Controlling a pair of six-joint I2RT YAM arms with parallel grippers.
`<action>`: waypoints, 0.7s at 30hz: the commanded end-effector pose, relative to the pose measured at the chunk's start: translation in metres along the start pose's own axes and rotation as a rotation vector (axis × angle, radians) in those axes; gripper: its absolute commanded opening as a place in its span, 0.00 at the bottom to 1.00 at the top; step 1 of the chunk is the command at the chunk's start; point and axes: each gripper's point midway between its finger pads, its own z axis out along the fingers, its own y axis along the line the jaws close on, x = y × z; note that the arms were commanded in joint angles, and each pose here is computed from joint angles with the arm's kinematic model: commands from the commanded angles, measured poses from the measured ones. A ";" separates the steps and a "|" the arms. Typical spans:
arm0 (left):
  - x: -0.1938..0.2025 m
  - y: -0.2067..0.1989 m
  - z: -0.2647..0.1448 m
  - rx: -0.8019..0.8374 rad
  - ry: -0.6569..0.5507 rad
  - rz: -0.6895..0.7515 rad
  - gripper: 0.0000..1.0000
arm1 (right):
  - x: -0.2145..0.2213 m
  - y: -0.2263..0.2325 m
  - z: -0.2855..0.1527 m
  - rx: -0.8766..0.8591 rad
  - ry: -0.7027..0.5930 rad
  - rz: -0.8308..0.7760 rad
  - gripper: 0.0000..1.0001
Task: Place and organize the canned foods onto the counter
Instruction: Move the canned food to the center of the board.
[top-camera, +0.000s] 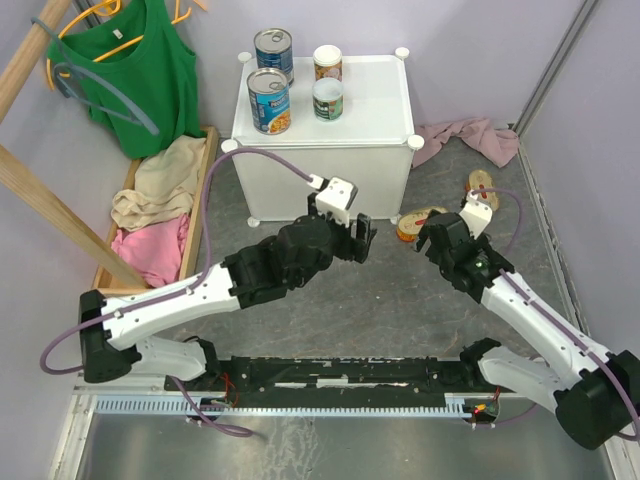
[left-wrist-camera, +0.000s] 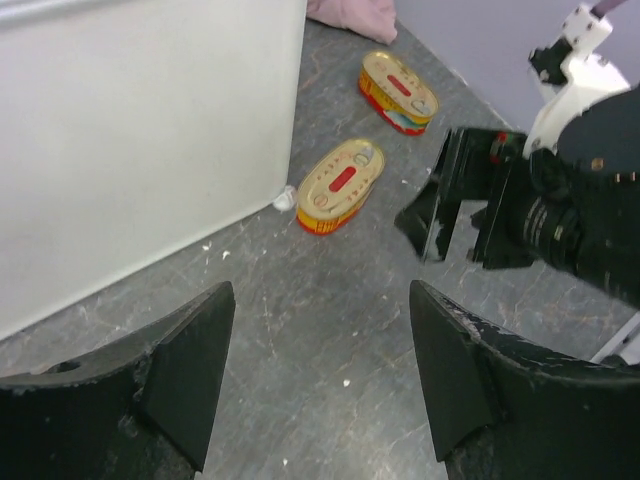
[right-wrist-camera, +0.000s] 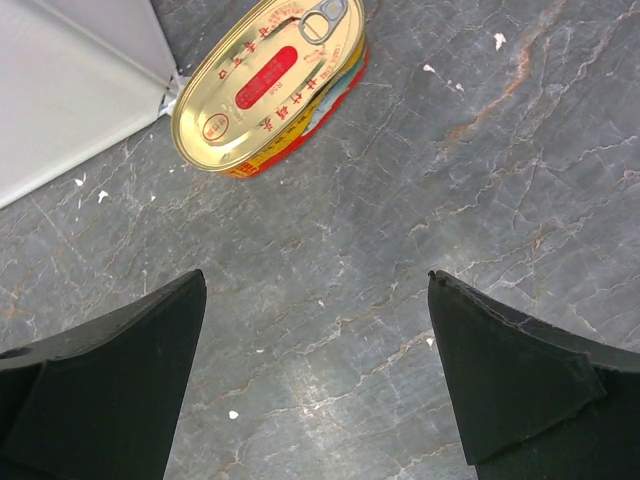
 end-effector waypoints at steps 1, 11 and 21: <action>-0.006 0.009 -0.019 -0.025 -0.073 -0.115 0.77 | -0.020 0.001 0.001 0.045 -0.043 0.083 1.00; 0.051 0.024 -0.030 -0.047 -0.012 -0.122 0.78 | -0.022 -0.014 0.032 0.161 0.008 0.184 1.00; 0.085 0.029 -0.035 -0.012 -0.003 -0.146 0.78 | -0.033 -0.011 0.066 0.178 0.064 0.284 1.00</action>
